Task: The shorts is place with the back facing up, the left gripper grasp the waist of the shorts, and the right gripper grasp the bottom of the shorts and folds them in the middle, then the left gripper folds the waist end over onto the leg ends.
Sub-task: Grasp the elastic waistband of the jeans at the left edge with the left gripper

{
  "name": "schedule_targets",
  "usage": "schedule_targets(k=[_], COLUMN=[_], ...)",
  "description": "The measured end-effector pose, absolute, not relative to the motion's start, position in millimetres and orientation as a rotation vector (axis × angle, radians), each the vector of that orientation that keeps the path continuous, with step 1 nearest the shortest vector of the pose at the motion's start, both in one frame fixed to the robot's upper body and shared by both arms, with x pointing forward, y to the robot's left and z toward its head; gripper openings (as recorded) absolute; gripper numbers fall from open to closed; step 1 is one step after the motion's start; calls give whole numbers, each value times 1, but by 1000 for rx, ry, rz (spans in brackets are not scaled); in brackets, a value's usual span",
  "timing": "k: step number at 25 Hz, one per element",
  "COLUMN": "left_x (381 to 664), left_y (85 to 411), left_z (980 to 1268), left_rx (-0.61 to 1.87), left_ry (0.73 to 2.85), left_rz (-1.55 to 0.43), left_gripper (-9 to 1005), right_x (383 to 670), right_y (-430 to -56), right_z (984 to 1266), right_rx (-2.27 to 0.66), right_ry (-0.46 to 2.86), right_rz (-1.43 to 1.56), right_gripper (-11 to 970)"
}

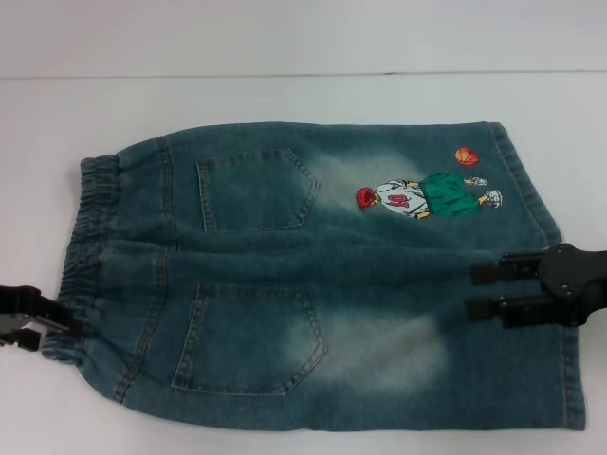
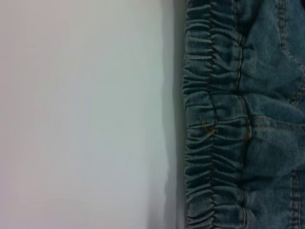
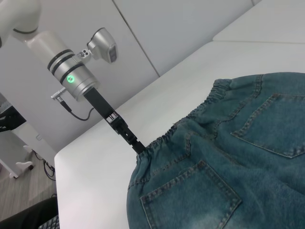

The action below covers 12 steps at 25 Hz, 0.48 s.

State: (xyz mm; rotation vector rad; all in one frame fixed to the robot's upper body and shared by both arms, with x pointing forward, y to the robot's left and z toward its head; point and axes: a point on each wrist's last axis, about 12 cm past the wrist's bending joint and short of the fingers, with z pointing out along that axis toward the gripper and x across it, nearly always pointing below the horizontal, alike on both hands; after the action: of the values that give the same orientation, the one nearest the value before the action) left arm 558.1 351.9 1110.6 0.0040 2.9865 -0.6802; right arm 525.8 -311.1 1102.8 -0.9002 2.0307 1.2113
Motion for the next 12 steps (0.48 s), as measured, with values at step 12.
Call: schedule_targets(k=[12], left_x=[562], left_y=[340], left_z=[1109], left_rx=[41], left_ry=[2975], left_rz=[-727], left_gripper=[516], right_x=[525], right_y=[-309], right_z=[1102], right_rx=[-901], right_ry=[2027], right_rz=[1221], right_gripper=[733])
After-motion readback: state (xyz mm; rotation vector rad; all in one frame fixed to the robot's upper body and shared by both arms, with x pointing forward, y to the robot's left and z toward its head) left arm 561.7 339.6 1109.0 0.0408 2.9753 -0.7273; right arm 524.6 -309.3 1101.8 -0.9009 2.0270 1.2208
